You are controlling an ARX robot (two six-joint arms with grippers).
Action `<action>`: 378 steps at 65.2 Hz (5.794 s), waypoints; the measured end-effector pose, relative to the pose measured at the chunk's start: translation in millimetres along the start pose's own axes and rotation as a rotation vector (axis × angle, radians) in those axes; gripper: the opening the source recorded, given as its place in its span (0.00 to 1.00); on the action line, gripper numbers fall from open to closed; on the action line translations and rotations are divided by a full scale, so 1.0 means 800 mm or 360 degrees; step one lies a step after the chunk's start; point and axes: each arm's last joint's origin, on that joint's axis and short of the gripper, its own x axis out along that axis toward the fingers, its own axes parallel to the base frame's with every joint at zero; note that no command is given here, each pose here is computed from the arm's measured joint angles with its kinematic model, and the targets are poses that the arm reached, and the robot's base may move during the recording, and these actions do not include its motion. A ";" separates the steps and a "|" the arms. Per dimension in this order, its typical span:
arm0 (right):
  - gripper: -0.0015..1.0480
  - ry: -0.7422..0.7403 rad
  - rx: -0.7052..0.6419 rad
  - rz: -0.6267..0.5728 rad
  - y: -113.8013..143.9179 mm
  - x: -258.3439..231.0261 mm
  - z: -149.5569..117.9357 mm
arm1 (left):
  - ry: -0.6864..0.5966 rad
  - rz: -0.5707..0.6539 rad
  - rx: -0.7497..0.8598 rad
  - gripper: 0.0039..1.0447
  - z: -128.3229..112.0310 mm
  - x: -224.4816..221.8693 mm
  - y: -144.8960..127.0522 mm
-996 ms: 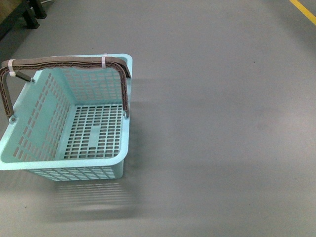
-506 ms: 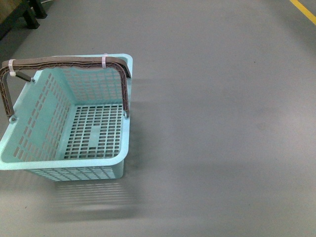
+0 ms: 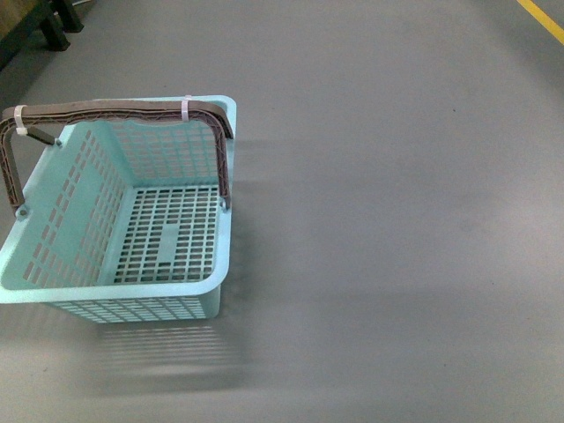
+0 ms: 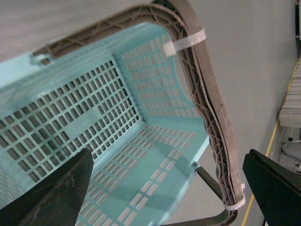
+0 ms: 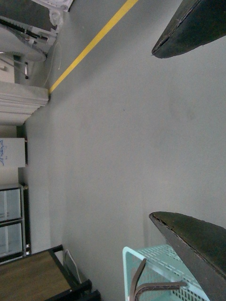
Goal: Pick lemon and mango into basket
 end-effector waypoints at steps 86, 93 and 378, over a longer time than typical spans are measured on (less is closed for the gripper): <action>0.92 0.0000 0.0000 -0.0001 0.000 0.000 0.000 | -0.0041 -0.0026 -0.0388 0.13 -0.016 -0.009 -0.062; 0.92 0.0000 0.0000 -0.0001 0.000 0.000 0.000 | -0.0062 -0.0136 -0.0465 0.13 -0.002 -0.077 -0.085; 0.92 -0.0001 0.0001 0.0003 0.000 0.000 0.000 | -0.0245 -0.0496 -0.0478 0.13 0.039 -0.288 -0.133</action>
